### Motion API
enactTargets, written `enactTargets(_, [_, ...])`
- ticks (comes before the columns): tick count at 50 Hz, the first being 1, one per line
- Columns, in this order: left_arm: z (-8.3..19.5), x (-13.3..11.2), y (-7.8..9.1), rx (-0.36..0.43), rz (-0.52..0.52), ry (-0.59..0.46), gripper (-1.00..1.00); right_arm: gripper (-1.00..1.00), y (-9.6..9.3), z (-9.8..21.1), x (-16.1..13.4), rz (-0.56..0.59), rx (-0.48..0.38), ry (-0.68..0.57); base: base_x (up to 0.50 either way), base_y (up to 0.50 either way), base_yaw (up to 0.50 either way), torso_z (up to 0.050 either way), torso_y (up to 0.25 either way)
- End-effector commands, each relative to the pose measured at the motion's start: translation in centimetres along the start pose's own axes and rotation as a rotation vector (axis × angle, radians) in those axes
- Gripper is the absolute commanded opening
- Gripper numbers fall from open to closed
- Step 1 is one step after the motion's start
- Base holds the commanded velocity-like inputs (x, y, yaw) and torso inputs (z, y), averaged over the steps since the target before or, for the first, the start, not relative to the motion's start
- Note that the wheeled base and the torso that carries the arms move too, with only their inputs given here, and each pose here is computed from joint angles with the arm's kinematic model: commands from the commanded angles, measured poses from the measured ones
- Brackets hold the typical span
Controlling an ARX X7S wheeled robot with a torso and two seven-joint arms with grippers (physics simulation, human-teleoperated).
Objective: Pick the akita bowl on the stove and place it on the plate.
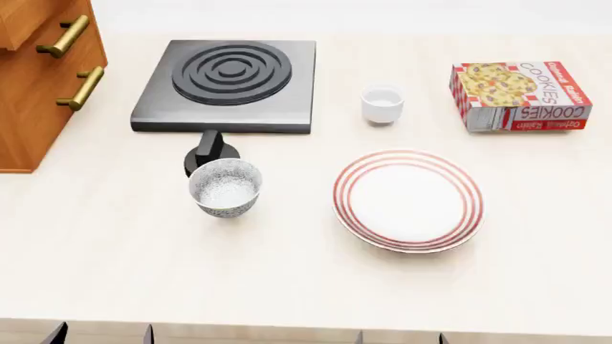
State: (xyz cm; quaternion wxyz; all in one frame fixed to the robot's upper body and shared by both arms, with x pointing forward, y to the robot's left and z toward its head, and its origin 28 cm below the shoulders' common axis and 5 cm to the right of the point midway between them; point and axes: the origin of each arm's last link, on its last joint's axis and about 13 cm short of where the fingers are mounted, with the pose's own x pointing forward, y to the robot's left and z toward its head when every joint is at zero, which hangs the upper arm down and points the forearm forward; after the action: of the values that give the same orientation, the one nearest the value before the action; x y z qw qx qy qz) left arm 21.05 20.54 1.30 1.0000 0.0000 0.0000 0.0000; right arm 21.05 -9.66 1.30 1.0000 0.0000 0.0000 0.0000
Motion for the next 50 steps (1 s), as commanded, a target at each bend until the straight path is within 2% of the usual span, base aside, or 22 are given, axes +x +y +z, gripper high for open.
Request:
enactTargets(1, [-0.1, 0.0, 0.0, 0.006, 0.0, 0.004, 1.0, 1.0, 0.0, 0.0, 0.0, 0.001, 0.004, 0.009, 0.0, 0.0, 0.0, 0.0, 0.0])
enactTargets(18, [-0.7, 0.0, -0.2, 0.043, -0.008, 0.018, 1.0, 1.0, 0.1, 0.3, -0.2, 0.006, 0.013, 0.011, 0.0, 0.0, 0.0, 0.0, 0.0])
enactTargets(29, [-0.6, 0.0, -0.1, 0.034, -0.006, 0.027, 1.0, 1.0, 0.1, 0.4, -0.2, 0.015, 0.004, 0.023, 0.0, 0.0, 0.0, 0.0, 0.0])
enactTargets(34, [-0.6, 0.1, -0.1, 0.039, -0.004, 0.034, 1.0, 1.0, 0.1, 0.3, -0.2, 0.041, 0.04, 0.024, 0.0, 0.0, 0.0, 0.0, 0.0])
enactTargets(37, [-0.9, 0.1, -0.2, 0.061, -0.006, 0.047, 1.0, 1.0, 0.1, 0.3, -0.1, 0.074, 0.002, -0.007, 0.0, 0.0, 0.0, 0.0, 0.0])
enactTargets(38, [-0.9, 0.1, -0.1, 0.059, -0.001, 0.047, 1.0, 1.0, 0.0, 0.4, -0.2, 0.051, -0.041, 0.012, 0.0, 0.0, 0.0, 0.0, 0.0])
enactTargets(42, [-0.9, 0.2, -0.1, 0.061, 0.003, 0.051, 1.0, 1.0, 0.1, 0.3, -0.1, 0.006, -0.027, -0.052, 0.0, 0.0, 0.0, 0.0, 0.0])
enactTargets(47, [-0.9, 0.2, -0.1, 0.067, 0.0, 0.054, 1.0, 1.0, 0.0, 0.3, 0.0, 0.003, -0.084, -0.112, 0.0, 0.0, 0.0, 0.0, 0.0])
enactTargets(50, [-1.0, 0.2, -0.1, 0.066, 0.001, 0.056, 1.0, 1.0, 0.1, 0.2, 0.0, -0.022, 0.001, -0.157, 0.0, 0.0, 0.0, 0.0, 0.0])
